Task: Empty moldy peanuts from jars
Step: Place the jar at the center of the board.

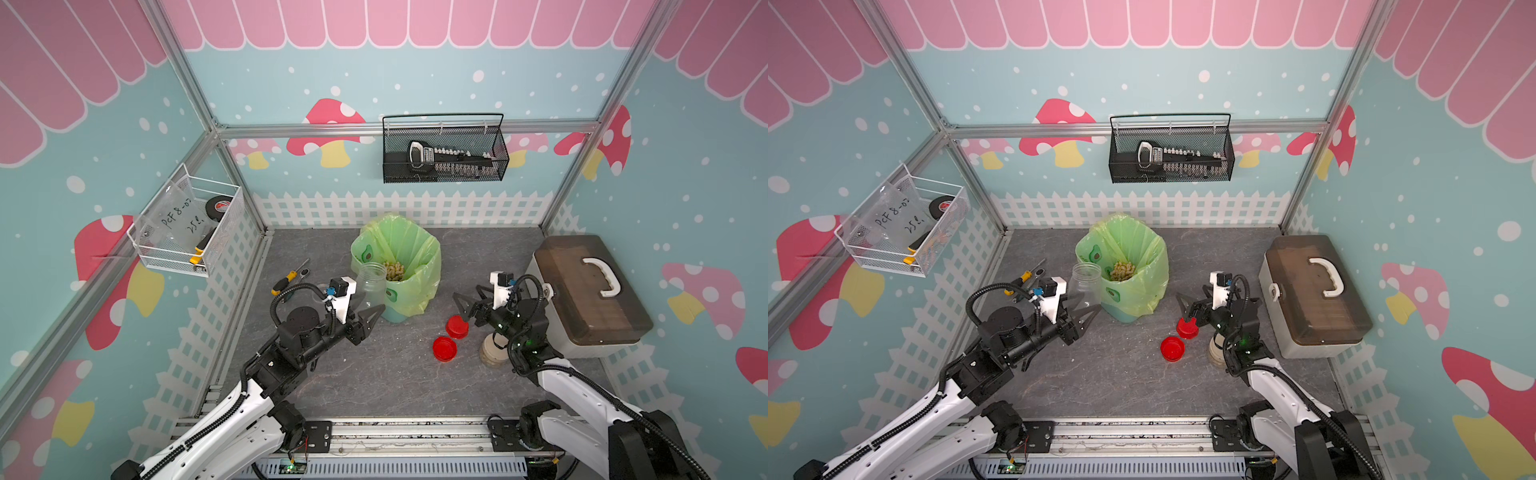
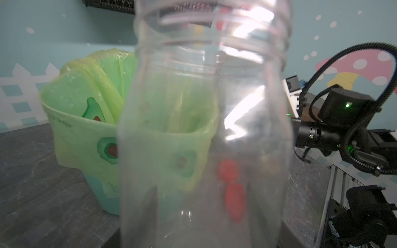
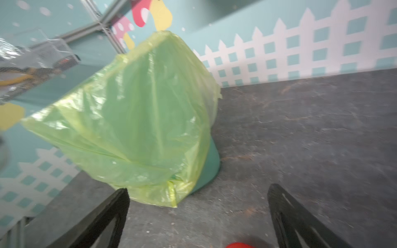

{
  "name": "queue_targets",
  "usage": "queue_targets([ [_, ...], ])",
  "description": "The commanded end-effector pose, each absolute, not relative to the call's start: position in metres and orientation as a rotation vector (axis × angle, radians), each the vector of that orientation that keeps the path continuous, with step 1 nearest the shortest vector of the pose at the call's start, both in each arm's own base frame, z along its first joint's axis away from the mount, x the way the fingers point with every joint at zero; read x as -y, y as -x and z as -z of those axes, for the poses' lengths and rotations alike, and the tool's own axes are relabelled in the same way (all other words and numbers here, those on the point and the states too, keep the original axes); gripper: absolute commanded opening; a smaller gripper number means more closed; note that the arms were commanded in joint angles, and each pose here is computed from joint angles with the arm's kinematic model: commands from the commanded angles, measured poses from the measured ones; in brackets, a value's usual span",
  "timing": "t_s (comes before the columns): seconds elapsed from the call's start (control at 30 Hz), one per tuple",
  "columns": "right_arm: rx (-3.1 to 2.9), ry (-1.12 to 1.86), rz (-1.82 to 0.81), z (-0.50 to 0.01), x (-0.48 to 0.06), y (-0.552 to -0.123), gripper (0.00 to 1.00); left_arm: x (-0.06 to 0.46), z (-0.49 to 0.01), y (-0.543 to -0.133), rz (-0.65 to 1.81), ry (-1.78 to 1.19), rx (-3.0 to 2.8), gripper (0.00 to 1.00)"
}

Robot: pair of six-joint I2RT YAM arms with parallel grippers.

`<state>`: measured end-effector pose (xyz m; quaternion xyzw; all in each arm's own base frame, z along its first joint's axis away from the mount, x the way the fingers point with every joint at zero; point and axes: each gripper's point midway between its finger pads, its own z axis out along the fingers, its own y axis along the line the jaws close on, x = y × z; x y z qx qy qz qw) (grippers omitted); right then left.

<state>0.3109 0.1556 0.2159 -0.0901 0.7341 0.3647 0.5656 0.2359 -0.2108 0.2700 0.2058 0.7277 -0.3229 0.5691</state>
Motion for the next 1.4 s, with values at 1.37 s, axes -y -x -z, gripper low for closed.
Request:
queue_targets([
  [1.37,-1.255,1.159,-1.534,-0.346,-0.331,-0.121,0.85,0.281,-0.295,-0.119,1.437,-0.868,-1.365,0.34],
])
